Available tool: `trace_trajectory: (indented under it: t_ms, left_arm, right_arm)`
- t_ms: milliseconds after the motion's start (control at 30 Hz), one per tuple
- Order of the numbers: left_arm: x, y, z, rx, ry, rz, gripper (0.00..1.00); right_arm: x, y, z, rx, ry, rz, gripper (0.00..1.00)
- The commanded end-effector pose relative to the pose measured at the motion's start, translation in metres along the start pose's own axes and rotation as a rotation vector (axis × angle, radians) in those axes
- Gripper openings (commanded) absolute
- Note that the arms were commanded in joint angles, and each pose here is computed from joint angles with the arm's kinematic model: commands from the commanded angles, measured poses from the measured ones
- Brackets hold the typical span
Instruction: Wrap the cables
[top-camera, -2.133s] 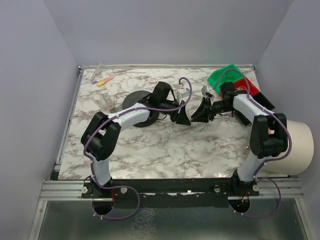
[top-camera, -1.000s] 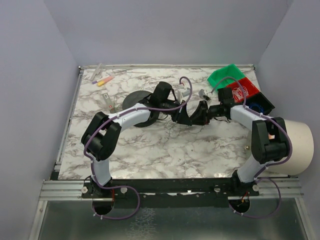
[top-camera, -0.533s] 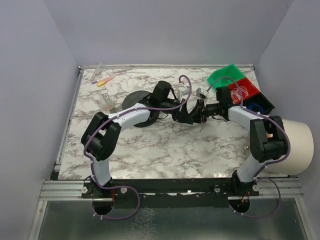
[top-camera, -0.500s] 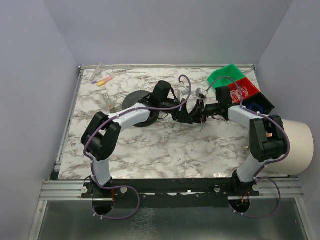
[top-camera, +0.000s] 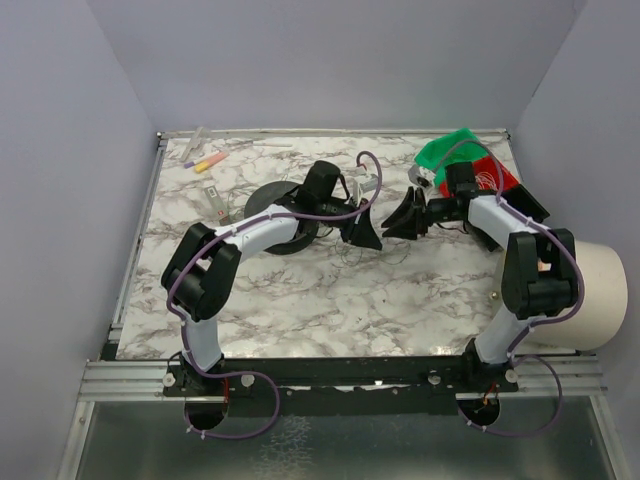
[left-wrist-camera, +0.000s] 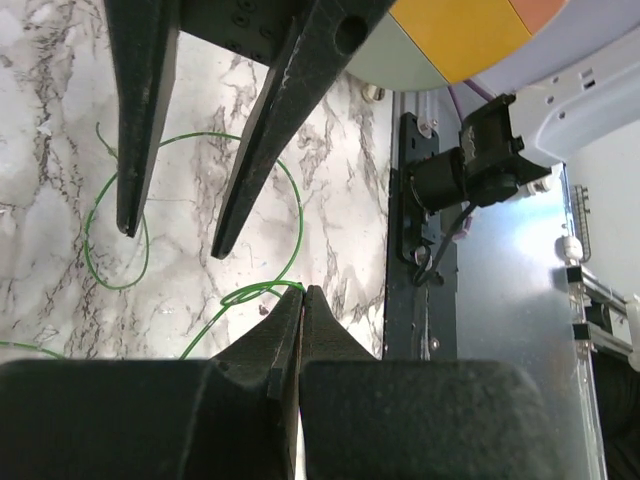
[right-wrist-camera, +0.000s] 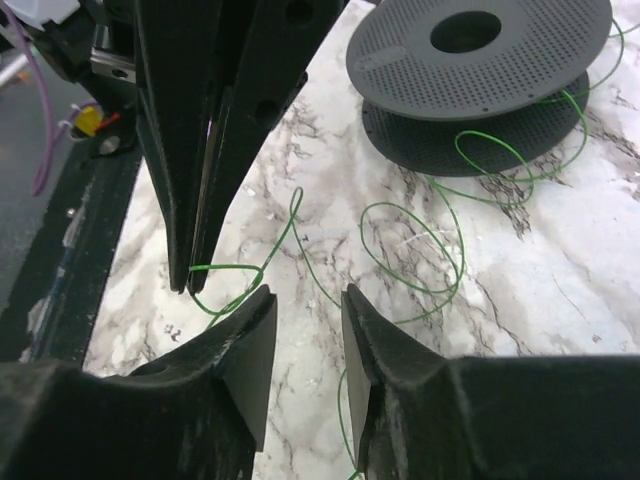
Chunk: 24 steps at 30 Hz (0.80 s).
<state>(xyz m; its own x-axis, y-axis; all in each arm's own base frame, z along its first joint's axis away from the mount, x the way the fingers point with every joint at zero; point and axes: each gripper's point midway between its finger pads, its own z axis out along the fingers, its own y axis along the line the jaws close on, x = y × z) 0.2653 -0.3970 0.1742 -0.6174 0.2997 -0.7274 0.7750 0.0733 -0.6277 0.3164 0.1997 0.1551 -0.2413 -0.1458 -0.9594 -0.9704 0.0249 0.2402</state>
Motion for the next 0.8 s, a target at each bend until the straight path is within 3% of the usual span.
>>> trace_trajectory:
  t_ms: [0,200,567,767]
  left_arm:
    - [-0.014,-0.023,-0.006,0.08,0.003,0.087,0.0]
    - [-0.014,-0.03,-0.008,0.119,0.012,0.102,0.0]
    - [-0.013,-0.023,-0.007,0.093,0.02,0.122,0.0]
    - [-0.015,-0.022,-0.007,0.08,0.018,0.129,0.0]
  right_arm:
    - [-0.004,0.017,0.004,-0.098,-0.068,0.078,0.38]
    - [-0.002,0.024,0.005,-0.127,-0.109,0.113,0.52]
    - [-0.004,0.024,0.006,-0.144,-0.138,0.185,0.53]
    - [-0.002,0.029,0.012,-0.163,-0.13,0.206,0.61]
